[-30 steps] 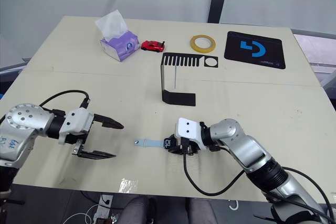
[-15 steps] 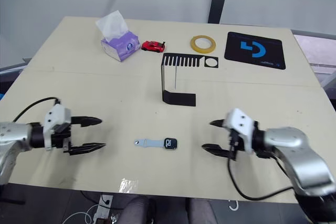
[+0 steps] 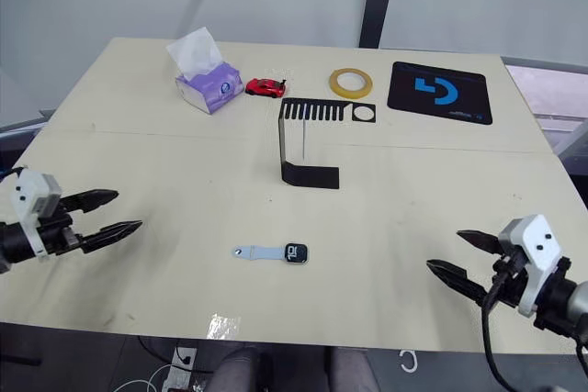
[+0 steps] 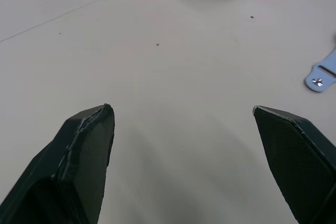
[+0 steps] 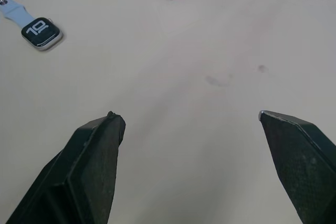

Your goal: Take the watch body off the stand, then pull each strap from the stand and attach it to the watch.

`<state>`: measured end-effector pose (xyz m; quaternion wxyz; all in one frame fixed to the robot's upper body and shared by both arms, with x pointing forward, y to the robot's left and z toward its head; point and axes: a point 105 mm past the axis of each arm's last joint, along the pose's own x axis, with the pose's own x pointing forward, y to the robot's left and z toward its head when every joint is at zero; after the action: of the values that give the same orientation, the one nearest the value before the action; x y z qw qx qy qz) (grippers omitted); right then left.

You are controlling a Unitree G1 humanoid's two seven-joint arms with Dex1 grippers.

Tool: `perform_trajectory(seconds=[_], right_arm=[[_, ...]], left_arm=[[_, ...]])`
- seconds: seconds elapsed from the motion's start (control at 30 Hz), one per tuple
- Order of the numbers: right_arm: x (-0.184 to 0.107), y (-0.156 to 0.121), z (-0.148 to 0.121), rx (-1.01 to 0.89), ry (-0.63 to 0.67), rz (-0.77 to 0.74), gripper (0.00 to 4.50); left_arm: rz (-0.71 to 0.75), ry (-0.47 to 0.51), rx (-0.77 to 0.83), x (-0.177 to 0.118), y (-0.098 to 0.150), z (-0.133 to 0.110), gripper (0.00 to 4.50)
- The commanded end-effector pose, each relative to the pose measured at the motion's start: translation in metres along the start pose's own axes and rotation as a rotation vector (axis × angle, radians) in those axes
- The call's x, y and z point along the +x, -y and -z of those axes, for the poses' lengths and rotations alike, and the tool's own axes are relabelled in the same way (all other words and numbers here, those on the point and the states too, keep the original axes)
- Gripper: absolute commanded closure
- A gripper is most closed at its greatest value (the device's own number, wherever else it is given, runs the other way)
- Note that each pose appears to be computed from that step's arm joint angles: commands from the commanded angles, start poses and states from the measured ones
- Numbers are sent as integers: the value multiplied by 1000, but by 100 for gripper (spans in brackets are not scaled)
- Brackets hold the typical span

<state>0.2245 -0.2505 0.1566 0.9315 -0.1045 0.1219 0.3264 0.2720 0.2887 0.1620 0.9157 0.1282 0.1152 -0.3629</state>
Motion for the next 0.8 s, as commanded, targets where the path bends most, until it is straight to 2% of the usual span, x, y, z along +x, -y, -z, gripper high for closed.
perform_trajectory(seconds=[0.03, 0.17, 0.27, 0.3, 0.37, 0.43, 0.47, 0.53, 0.57, 0.8], right_arm=[[27, -14, -34, -26, 96, -74, 11], [67, -28, -58, -42, 181, -146, 11], [96, -33, -68, -35, 218, -174, 11], [105, -34, -70, -35, 222, -186, 60], [118, -37, -71, -45, 224, -208, 128], [131, -38, -70, -46, 222, -210, 225], [138, -38, -69, -50, 224, -211, 289], [150, -38, -67, -53, 226, -212, 375], [155, -38, -67, -54, 231, -211, 436], [191, -31, -68, -61, 242, -172, 445]], left_arm=[[156, 96, 74, 24, 28, -39, 0], [275, 202, 130, 60, 59, -73, 0], [323, 302, 110, 71, 76, -99, 0], [338, 323, 103, 72, 82, -105, 0], [355, 342, 102, 73, 89, -111, 0], [364, 351, 105, 74, 95, -115, 0], [368, 358, 105, 74, 97, -116, 0], [370, 365, 104, 74, 100, -118, 0], [370, 366, 105, 74, 101, -119, 0], [374, 341, 136, 74, 105, -114, 0]])
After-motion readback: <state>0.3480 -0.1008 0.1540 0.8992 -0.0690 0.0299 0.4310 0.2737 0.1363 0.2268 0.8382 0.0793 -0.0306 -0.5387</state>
